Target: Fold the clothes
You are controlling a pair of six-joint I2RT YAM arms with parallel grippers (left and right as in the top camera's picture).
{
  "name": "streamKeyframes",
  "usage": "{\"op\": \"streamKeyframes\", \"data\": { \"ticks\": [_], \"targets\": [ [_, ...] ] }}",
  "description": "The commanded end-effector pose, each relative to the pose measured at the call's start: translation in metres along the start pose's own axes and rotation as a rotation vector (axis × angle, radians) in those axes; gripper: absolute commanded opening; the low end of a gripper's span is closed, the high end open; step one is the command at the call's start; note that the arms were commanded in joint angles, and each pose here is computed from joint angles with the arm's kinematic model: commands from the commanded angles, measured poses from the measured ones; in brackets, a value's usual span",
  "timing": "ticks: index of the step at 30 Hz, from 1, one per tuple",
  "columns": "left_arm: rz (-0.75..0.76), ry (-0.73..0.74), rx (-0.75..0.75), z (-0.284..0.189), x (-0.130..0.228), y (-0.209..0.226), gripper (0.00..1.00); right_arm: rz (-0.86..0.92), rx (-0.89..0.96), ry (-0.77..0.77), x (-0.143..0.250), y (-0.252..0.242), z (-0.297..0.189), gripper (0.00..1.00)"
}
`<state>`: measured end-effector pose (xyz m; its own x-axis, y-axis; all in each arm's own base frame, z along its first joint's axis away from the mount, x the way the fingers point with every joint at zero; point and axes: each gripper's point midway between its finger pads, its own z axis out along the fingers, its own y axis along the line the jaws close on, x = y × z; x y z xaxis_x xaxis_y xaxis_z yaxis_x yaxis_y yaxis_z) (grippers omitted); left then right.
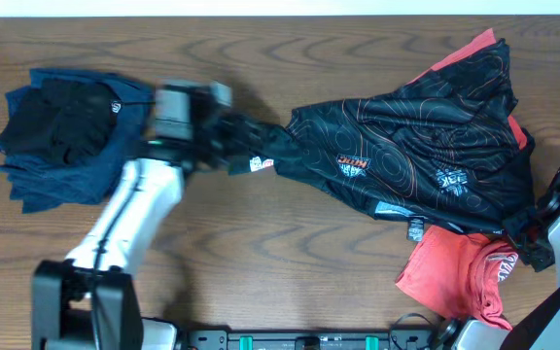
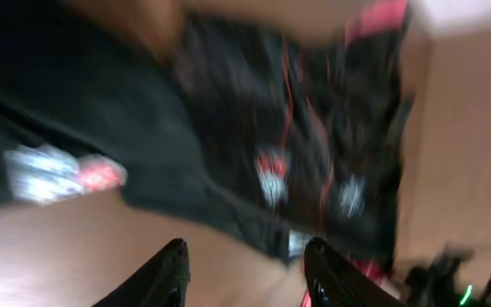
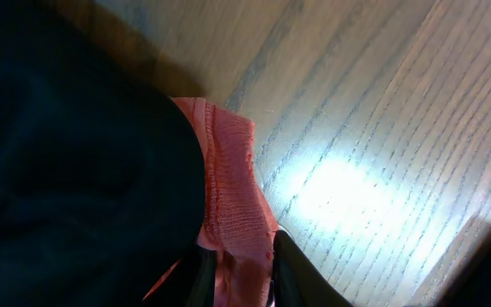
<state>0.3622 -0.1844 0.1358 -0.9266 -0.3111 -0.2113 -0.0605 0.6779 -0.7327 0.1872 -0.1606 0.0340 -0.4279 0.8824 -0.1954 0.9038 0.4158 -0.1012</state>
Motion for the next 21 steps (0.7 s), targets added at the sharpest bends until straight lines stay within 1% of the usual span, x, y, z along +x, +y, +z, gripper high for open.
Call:
{"op": "streamKeyframes", "data": {
  "ticks": [1,6,10,16,17,21],
  "targets": [
    [0.11,0.085,-0.091,0.039,0.039,-0.002,0.47,-0.015,0.002,-0.011,-0.002,0.002,-0.002,0.21],
    [0.078,0.162,-0.201,0.087,0.087,0.005,0.47,-0.015,0.002,-0.011,-0.002,0.002,-0.002,0.22],
    [0.069,0.21,-0.227,0.119,0.112,0.014,0.47,-0.025,0.001,-0.013,-0.002,0.002,-0.002,0.22],
    [0.06,0.196,-0.286,0.142,0.116,0.036,0.49,-0.025,0.0,-0.013,-0.002,0.002,-0.002,0.22],
    [0.059,0.195,-0.29,0.145,0.117,0.039,0.51,-0.025,0.0,-0.013,-0.003,0.002,-0.002,0.22],
    [0.073,0.16,-0.255,0.161,0.109,0.039,0.53,-0.025,0.0,-0.013,-0.003,0.002,-0.002,0.22]
  ]
}}
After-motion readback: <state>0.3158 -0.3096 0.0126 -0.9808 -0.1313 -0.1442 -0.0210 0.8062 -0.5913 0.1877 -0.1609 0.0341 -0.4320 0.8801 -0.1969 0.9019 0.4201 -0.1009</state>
